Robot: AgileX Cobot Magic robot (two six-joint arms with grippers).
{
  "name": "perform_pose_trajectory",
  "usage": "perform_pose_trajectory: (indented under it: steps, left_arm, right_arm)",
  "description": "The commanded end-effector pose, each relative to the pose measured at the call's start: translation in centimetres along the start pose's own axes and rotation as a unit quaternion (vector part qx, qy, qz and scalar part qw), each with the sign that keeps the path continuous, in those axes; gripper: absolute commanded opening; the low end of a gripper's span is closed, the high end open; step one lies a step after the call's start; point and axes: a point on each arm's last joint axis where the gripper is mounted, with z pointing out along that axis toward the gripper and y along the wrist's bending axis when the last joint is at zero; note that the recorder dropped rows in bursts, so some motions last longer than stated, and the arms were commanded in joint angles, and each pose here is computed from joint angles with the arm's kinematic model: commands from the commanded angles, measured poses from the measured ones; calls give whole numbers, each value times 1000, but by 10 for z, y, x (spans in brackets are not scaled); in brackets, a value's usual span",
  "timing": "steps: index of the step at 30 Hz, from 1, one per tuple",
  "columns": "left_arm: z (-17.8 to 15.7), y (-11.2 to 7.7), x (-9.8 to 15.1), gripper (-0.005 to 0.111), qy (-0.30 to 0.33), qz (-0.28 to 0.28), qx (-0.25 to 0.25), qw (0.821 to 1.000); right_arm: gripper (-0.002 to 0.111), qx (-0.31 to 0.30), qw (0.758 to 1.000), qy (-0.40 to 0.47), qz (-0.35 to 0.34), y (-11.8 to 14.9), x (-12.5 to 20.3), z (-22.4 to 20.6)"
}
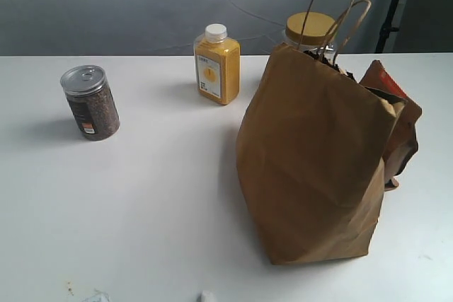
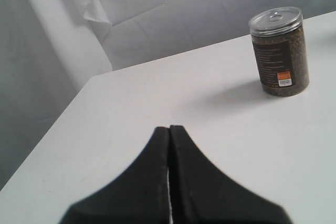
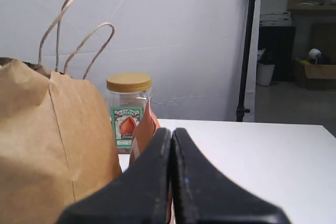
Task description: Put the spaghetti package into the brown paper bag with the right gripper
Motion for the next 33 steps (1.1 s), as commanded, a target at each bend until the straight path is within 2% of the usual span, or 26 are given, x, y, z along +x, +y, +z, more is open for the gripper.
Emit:
perform_pose_trajectory:
  steps: [1,5,33]
  left_arm:
    - [1,-1,1,0,-1,-4,3,1000]
    - [1,-1,1,0,-1,-4,3,1000]
    - [1,-1,1,0,-1,-4,3,1000]
  right_arm:
    - [0,3,999,32,37,0,8,-2]
    - [0,9,996,78,44,-1,16,-3]
    - [0,7,997,60,42,-1,13,-2]
